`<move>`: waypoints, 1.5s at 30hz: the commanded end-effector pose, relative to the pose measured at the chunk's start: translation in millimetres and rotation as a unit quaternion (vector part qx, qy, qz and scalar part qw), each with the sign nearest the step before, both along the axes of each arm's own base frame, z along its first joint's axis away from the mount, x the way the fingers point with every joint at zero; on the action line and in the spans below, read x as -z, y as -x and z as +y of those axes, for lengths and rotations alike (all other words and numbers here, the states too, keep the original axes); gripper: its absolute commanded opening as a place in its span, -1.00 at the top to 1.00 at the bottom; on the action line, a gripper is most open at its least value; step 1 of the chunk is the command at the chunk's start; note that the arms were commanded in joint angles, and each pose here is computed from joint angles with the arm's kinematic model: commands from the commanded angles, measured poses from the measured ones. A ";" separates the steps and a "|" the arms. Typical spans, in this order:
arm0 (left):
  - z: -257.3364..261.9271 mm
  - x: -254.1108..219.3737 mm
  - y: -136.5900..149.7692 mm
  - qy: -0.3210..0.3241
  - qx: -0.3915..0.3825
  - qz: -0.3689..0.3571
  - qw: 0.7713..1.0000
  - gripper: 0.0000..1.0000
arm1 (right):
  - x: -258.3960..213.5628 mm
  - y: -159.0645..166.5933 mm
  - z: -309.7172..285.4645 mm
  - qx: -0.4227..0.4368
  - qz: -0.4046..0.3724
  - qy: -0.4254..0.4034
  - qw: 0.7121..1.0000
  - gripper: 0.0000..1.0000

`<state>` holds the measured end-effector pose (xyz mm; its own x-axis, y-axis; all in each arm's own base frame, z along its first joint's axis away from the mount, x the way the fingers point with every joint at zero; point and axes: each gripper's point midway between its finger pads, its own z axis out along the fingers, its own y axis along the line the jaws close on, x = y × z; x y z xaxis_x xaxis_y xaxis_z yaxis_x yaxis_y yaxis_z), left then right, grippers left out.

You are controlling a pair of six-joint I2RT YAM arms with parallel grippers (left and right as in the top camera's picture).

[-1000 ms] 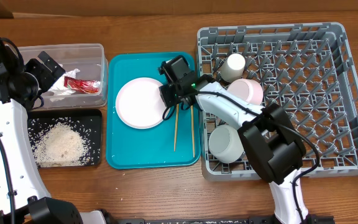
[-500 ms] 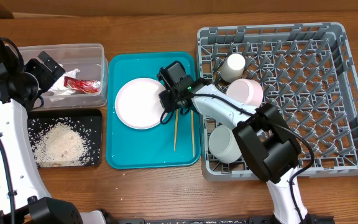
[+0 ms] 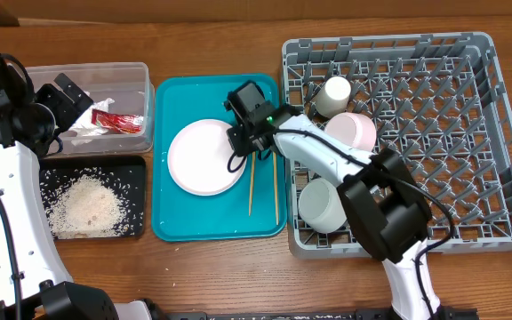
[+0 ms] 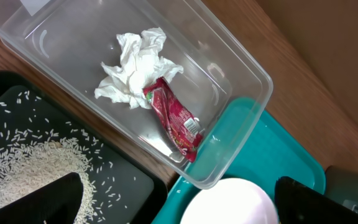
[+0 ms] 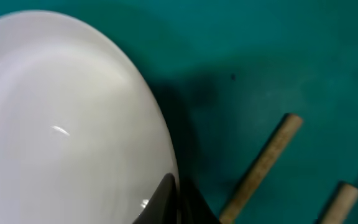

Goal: Sort waste into correct bins and load items into the dishwasher
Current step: 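Carry the white plate with the right gripper and stand it in the rack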

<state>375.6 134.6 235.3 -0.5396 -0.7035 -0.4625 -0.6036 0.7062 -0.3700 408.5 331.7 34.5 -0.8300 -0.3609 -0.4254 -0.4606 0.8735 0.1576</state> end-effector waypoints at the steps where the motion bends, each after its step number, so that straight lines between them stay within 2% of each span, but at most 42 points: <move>1: 1.7 -9.3 -3.9 0.002 -0.005 -0.013 1.000 -1.00 | -127.8 -33.7 -16.1 0.041 -0.126 -0.016 0.991 0.92; 4: 1.7 -9.3 -3.9 0.002 -0.005 -0.013 1.000 -1.00 | -193.8 -34.4 -51.4 0.057 -0.189 0.022 0.980 0.92; 8: 1.8 -9.3 -3.9 0.002 -0.005 -0.013 1.000 -1.00 | -263.5 -27.3 -114.5 0.136 -0.264 0.074 0.952 0.92; 12: 1.7 -9.3 -4.0 0.002 -0.005 -0.013 1.000 -1.00 | -309.7 -16.9 -180.4 0.219 -0.312 0.130 0.915 0.92; 16: 1.6 -9.3 -3.9 0.002 -0.005 -0.013 1.000 -1.00 | -335.3 -7.2 -252.1 0.304 -0.331 0.199 0.871 0.92; 18: 1.7 -9.3 -3.9 0.002 -0.005 -0.013 1.000 -1.00 | -333.4 0.3 -303.2 0.351 -0.312 0.267 0.841 0.92; 24: 1.7 -9.3 -3.9 0.002 -0.005 -0.013 1.000 -1.00 | -291.7 12.8 -375.1 0.398 -0.221 0.340 0.823 0.92; 29: 1.6 -9.3 -3.9 0.002 -0.005 -0.013 1.000 -1.00 | -252.4 20.5 -411.4 0.417 -0.170 0.375 0.810 0.92; 41: 1.7 -9.3 -3.9 0.002 -0.005 -0.013 1.000 -1.00 | -211.4 18.6 -418.0 0.417 -0.154 0.384 0.810 0.92; 45: 1.6 -9.3 -4.0 0.002 -0.005 -0.013 1.000 -1.00 | -203.0 14.7 -406.2 0.403 -0.145 0.355 0.831 0.92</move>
